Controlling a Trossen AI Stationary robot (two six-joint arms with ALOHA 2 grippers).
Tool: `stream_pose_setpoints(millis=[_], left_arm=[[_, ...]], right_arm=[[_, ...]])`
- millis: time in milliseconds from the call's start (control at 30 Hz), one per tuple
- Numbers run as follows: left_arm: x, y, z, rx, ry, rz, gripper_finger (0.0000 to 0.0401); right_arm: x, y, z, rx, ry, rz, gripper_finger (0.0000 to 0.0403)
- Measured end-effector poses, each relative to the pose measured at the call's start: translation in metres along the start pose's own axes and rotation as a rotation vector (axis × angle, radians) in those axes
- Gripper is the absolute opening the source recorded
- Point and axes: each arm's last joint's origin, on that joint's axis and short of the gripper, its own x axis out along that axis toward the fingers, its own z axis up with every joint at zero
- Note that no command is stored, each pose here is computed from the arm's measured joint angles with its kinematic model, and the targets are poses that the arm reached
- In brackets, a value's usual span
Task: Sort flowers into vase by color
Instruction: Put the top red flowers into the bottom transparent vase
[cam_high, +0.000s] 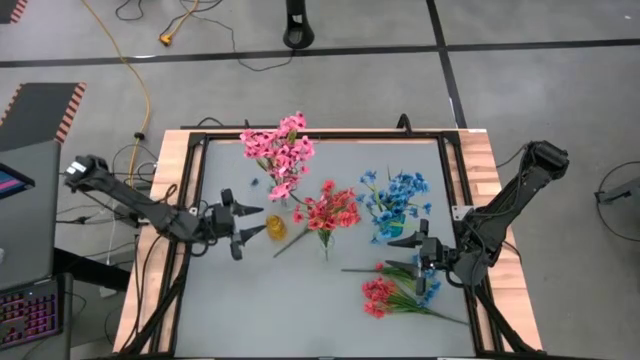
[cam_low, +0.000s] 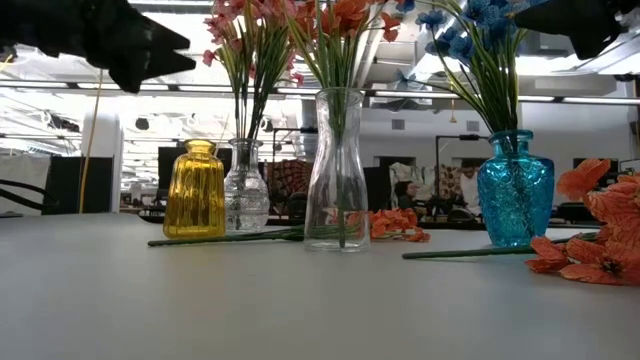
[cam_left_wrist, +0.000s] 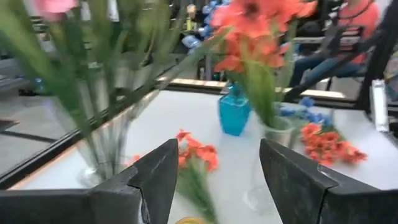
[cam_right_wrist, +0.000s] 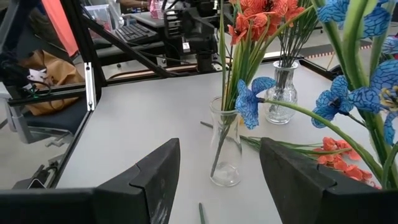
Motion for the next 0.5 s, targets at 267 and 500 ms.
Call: stream_pose_setpoints(millis=[267,500], left_arm=[[0.019,-0.040,0.014,0.106,0.050,-0.021,0.0213],[0.043,-0.071,0.023,0.174,0.121,-0.008,0.0213]], right_arm=[[0.000,0.000,0.000,0.000,0.000,0.000,0.0249],[0.000,0.000,0.000,0.000,0.000,0.000,0.0249]])
